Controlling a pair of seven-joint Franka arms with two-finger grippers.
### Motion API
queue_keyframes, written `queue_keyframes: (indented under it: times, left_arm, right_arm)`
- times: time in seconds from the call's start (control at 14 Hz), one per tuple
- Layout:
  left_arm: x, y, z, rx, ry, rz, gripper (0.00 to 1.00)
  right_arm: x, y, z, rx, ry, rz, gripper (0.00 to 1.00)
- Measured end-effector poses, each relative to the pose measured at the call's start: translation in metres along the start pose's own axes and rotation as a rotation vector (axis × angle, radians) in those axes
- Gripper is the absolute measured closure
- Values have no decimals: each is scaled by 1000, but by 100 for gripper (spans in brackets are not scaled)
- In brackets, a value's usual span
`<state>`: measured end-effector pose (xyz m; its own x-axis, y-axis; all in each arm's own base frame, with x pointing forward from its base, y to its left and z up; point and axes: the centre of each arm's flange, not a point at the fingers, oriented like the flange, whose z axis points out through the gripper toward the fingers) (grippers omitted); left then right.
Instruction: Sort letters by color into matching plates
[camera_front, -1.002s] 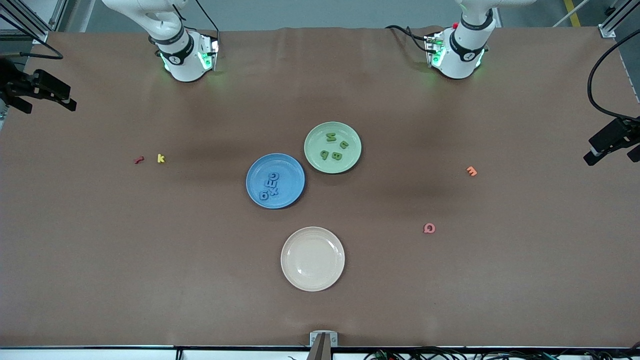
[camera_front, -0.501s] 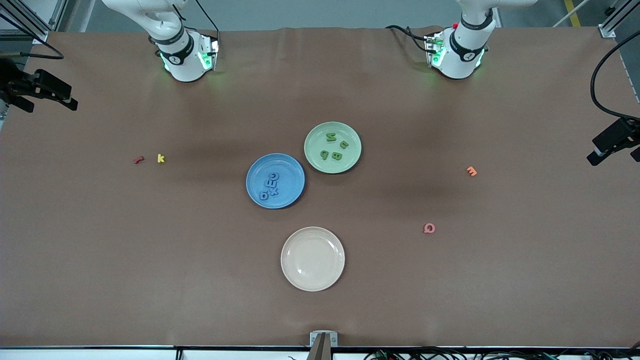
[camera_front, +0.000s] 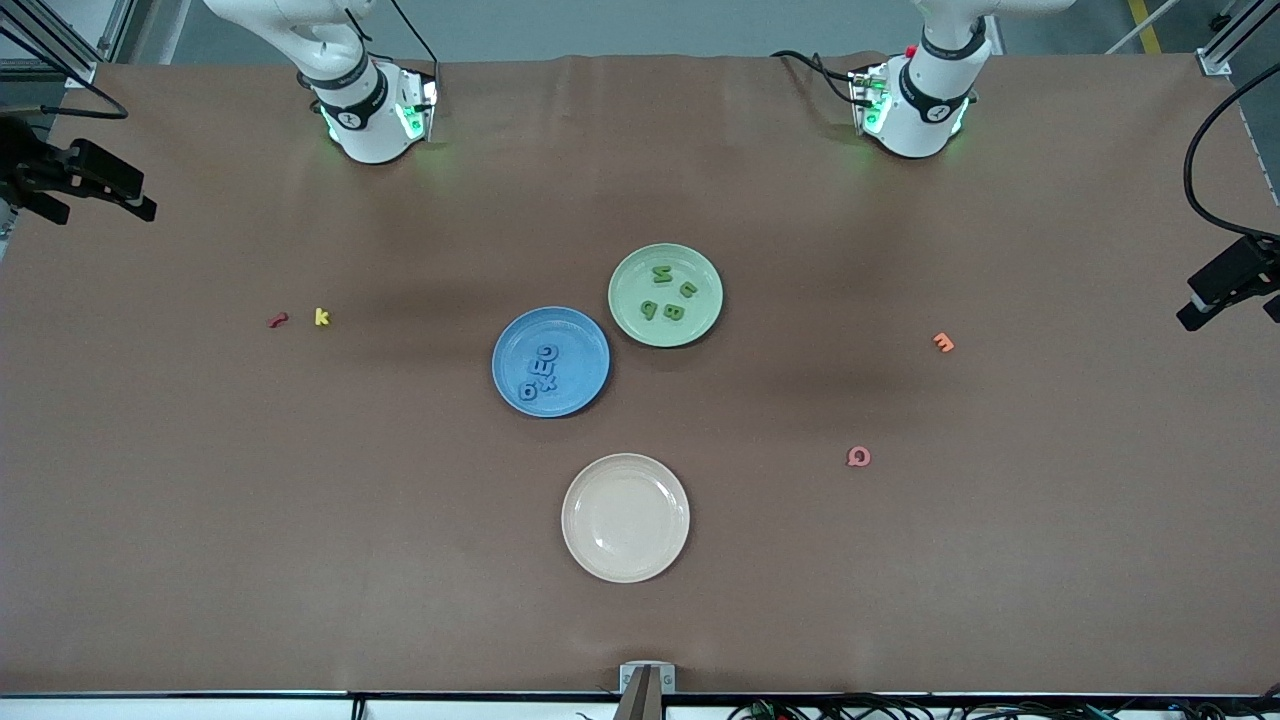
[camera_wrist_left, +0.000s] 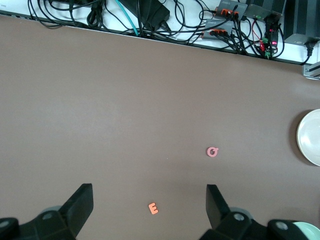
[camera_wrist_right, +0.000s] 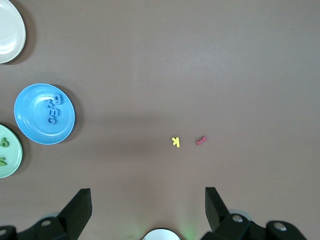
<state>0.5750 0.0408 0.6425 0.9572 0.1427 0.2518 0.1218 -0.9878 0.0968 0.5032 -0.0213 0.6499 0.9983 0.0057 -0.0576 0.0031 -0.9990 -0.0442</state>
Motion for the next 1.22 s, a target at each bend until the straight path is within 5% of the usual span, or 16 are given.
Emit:
queue_keyframes:
  times: [1.22]
  left_arm:
    - [-1, -6, -1, 3, -12, -9, 0]
  right_arm:
    - [0, -1, 0, 0, 0, -2, 0]
